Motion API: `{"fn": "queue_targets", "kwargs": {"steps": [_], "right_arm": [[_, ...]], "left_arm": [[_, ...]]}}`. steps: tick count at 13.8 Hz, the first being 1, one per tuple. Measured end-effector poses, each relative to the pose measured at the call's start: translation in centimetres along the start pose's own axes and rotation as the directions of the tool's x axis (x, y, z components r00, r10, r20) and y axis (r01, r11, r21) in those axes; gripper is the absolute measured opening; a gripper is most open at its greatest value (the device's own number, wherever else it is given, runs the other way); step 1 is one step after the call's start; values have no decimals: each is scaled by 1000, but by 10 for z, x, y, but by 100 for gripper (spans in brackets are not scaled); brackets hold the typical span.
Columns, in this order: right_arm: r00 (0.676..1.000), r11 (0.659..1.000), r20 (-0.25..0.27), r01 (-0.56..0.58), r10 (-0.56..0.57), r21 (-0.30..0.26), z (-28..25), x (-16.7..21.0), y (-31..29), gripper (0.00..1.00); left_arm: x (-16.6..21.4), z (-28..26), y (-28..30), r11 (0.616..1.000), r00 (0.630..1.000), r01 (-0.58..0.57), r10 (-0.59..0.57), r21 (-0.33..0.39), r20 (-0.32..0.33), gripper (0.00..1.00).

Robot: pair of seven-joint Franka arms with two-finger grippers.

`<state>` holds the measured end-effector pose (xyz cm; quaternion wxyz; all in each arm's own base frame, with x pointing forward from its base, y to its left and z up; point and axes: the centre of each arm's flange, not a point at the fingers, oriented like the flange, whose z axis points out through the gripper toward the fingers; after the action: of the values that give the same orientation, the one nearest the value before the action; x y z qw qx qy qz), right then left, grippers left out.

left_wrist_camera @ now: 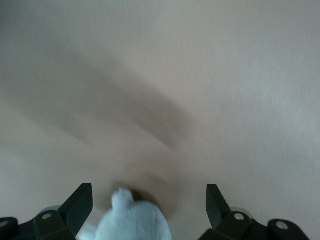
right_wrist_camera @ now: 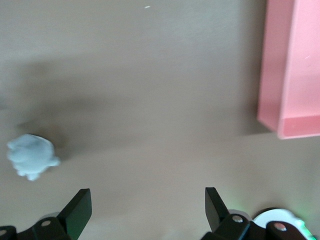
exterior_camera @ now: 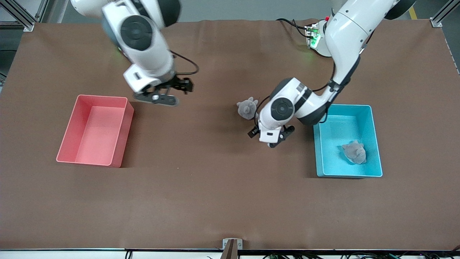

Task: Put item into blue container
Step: 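Grasp the second plush with the left gripper while the right gripper releases, then lower the plush into the blue box while the right gripper retracts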

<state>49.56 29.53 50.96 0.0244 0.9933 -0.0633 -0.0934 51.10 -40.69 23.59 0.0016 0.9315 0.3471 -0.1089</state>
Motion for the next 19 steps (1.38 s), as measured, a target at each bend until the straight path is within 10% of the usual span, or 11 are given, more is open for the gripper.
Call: {"fn": "queue_targets", "kwargs": {"steps": [10,16,19], "right_arm": [[983,982,-34,180,-178,55,-11,83,248,100],[968,979,-164,201,-192,42,-70,88,284,100],[950,979,-249,201,-186,36,-113,84,286,100]], "left_arm": [[-63,28,-1,976,978,211,-210,54,-16,100],[-75,57,-15,961,968,252,-251,113,-25,100],[-75,63,-16,959,967,253,-253,123,-22,85]]}}
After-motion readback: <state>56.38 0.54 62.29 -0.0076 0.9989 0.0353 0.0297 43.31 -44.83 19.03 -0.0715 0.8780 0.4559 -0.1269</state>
